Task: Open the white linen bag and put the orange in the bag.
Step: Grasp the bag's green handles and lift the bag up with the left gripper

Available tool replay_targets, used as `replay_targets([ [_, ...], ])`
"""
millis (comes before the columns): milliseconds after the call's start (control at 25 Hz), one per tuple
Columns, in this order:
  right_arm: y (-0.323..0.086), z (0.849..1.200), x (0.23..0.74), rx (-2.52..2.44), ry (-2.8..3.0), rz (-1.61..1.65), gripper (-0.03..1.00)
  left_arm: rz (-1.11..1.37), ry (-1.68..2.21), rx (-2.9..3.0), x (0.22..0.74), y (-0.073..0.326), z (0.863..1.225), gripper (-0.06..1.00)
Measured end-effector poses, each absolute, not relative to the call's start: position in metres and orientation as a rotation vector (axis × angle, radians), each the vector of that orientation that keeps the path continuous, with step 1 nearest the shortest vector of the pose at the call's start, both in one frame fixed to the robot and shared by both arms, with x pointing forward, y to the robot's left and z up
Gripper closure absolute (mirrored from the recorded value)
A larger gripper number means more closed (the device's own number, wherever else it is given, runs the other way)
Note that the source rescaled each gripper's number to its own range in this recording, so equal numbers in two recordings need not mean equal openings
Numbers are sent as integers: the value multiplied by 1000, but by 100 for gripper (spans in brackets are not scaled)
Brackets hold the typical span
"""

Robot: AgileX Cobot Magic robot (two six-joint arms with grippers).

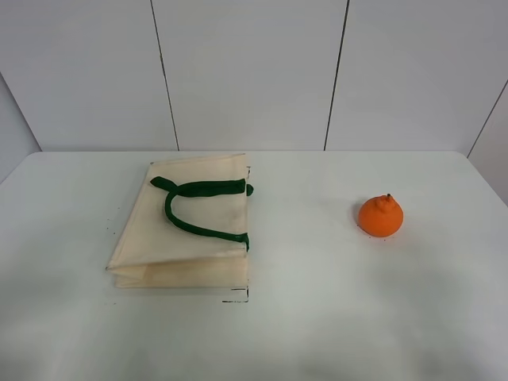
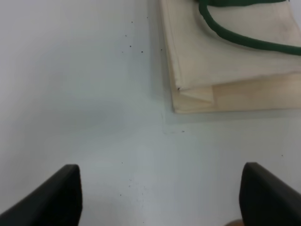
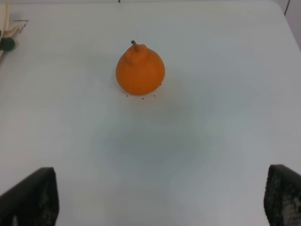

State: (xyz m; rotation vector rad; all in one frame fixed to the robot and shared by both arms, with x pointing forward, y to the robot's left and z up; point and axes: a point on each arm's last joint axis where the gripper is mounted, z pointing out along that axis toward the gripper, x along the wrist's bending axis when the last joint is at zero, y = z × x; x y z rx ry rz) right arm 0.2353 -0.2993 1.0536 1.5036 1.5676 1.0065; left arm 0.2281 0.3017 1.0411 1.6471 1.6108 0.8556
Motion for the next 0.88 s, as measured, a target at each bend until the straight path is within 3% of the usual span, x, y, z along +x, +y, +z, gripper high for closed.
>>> replay_targets([
  [560, -299, 1054, 235, 1504, 1568, 1007, 0, 859, 1608, 1644, 228, 302, 1042, -1],
  [880, -299, 1054, 235, 1504, 1568, 1007, 0, 715, 1729, 1768, 281, 300, 1098, -5],
])
